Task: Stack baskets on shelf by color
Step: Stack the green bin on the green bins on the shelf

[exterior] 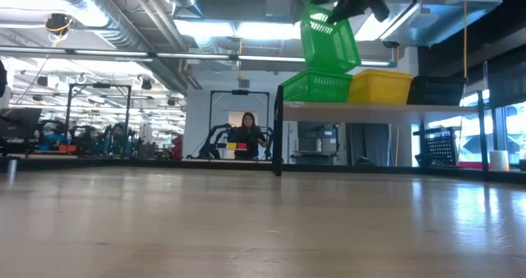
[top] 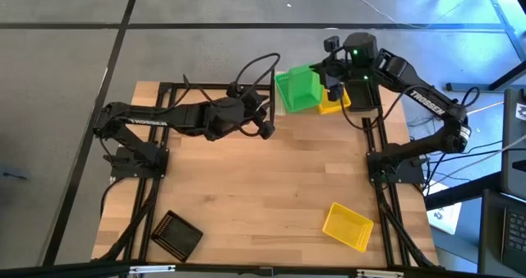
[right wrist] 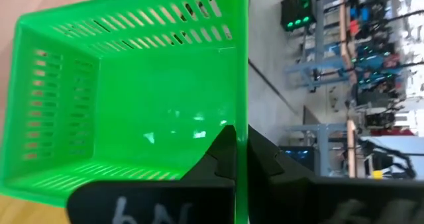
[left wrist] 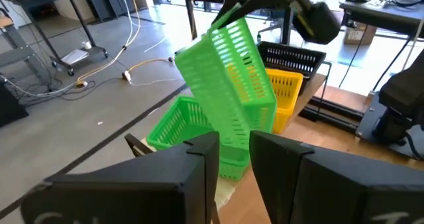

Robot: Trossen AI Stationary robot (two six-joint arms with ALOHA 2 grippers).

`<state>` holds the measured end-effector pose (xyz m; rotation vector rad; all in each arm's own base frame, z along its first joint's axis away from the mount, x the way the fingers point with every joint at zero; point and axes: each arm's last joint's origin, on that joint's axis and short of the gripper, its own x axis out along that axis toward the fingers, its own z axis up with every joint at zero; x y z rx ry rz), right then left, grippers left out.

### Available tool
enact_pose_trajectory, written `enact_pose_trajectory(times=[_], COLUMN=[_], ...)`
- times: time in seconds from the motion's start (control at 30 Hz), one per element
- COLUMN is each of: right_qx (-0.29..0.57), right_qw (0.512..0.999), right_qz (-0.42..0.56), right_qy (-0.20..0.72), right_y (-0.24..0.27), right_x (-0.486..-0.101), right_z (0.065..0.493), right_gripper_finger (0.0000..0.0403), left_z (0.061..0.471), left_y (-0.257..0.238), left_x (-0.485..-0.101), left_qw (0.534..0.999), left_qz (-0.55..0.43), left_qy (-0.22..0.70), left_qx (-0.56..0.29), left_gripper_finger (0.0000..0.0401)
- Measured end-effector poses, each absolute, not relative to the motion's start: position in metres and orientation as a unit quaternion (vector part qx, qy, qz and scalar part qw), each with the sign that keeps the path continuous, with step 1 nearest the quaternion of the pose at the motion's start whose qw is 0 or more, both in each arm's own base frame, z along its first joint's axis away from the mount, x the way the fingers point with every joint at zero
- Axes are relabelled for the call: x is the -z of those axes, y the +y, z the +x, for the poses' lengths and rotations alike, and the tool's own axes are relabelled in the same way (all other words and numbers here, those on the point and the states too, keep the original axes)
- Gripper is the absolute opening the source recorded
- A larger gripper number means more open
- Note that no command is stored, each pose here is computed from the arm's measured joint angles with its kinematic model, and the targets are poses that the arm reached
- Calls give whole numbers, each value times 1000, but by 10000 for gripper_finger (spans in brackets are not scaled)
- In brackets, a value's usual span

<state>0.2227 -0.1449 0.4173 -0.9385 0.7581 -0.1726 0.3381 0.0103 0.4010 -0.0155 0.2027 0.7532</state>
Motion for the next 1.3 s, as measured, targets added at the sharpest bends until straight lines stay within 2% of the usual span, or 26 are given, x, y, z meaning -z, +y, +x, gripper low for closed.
enact_pose_trajectory(times=[0.37,0.7,1.3], right_qx=[66,79,80], right_qw=[817,809,810], right_qz=[-429,-430,-431], right_qy=[379,392,390], right_y=[-156,-158,-158], right_x=[-403,-402,-402], right_z=[235,236,236], right_gripper_finger=[1,32,24], left_z=[338,338,338], left_y=[10,10,10], left_x=[-401,-401,-401], left_qw=[925,925,925], left_qz=[-8,-8,-7], left_qy=[98,99,99], left_qx=[-367,-367,-367], left_gripper_finger=[77,77,77])
